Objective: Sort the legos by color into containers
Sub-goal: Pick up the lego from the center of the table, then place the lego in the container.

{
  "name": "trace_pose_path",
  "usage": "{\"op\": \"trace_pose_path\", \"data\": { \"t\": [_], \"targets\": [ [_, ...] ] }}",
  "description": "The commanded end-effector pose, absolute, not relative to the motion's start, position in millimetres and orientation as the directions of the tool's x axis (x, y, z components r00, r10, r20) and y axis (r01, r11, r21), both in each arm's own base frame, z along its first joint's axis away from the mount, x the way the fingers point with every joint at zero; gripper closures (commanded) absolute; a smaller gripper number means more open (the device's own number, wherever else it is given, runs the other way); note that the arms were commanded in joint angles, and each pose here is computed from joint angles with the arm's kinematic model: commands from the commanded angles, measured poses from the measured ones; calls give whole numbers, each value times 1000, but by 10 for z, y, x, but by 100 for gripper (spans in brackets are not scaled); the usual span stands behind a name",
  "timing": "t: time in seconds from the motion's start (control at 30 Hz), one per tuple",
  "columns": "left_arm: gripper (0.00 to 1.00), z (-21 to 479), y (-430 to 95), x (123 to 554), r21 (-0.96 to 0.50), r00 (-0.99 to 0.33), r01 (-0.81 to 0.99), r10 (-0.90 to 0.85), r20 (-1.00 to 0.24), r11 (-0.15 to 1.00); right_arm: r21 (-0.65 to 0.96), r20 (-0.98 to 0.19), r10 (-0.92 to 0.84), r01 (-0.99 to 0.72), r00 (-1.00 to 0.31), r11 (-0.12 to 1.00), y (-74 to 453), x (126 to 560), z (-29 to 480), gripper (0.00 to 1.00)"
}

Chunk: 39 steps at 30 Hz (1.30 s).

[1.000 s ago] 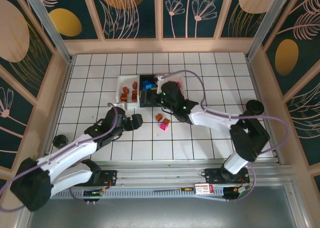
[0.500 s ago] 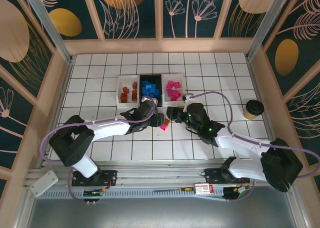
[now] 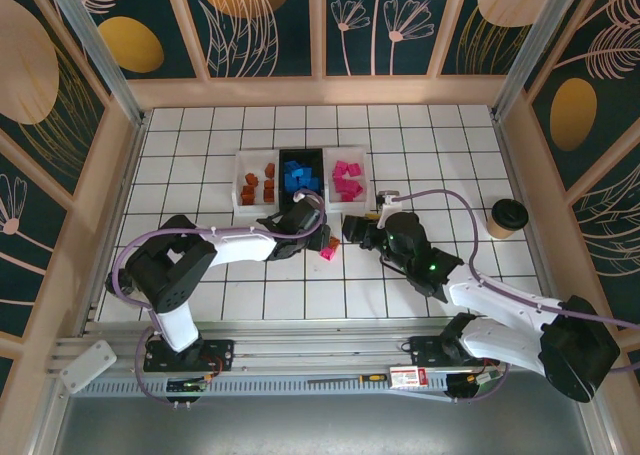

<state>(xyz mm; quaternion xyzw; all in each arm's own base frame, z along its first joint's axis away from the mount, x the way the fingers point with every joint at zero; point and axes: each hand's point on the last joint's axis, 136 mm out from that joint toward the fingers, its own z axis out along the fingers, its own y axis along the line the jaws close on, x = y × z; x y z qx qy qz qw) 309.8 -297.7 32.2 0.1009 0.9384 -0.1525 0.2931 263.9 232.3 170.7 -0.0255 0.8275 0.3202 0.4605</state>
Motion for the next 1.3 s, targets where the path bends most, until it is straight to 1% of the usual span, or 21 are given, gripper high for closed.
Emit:
{"op": "trace_pose_path", "data": {
  "t": [0.0, 0.17, 0.2, 0.33, 0.43, 0.5, 0.57, 0.63, 0.77, 0.9, 0.93, 1.07, 1.13, 1.17, 1.2, 1.27],
  "targets": [
    [61, 345, -2954, 3142, -209, -793, 275, 98, -602, 939, 505, -781, 278, -304, -560, 808, 2228, 2669, 1713, 37],
    [74, 432, -2844, 3106, -211, -786, 245, 66, -615, 946, 506, -783, 282, -304, -554, 807, 2213, 2666, 1736, 37],
    [76, 575, -2820, 3110, -224, -769, 241, 45, -637, 944, 503, -784, 281, -302, -554, 810, 2205, 2668, 1738, 37],
    [80, 845, -2579, 3121, -240, -740, 185, -26, -672, 953, 502, -784, 282, -297, -554, 812, 2183, 2662, 1725, 37],
    [80, 1128, -2164, 3233, -252, -695, 88, -122, -709, 964, 507, -779, 281, -299, -560, 809, 2185, 2647, 1707, 37],
    [79, 1300, -1794, 3354, -275, -657, -1, -208, -724, 961, 507, -777, 279, -298, -564, 809, 2181, 2632, 1680, 37],
    [77, 1432, -1529, 3471, -288, -620, -61, -262, -739, 956, 506, -775, 279, -293, -567, 812, 2167, 2628, 1647, 37],
    [76, 1496, -1348, 3604, -292, -594, -108, -297, -747, 950, 505, -771, 276, -287, -574, 814, 2155, 2614, 1601, 37],
    [78, 1492, -1220, 3941, -310, -584, -151, -338, -738, 939, 507, -760, 271, -279, -591, 816, 2143, 2588, 1527, 37],
    [77, 1455, -1274, 4218, -308, -593, -144, -332, -734, 940, 507, -750, 261, -274, -608, 817, 2129, 2547, 1446, 36],
    [77, 1551, -1325, 4322, -322, -579, -131, -336, -743, 938, 510, -745, 259, -274, -615, 816, 2133, 2533, 1420, 37],
    [73, 1425, -1473, 4524, -323, -619, -116, -322, -717, 939, 519, -721, 239, -277, -651, 809, 2162, 2472, 1273, 36],
    [68, 1359, -1497, 4578, -317, -630, -120, -319, -708, 941, 520, -707, 222, -280, -672, 807, 2201, 2447, 1191, 34],
    [61, 1245, -1511, 4603, -307, -648, -127, -313, -694, 943, 517, -704, 212, -284, -678, 808, 2236, 2437, 1166, 34],
    [54, 1229, -1523, 4621, -307, -653, -126, -312, -690, 943, 510, -699, 194, -289, -689, 810, 2279, 2425, 1116, 33],
    [43, 1291, -1554, 4637, -321, -649, -116, -317, -692, 940, 490, -693, 152, -305, -705, 817, 2381, 2401, 1043, 32]
  ]
}}
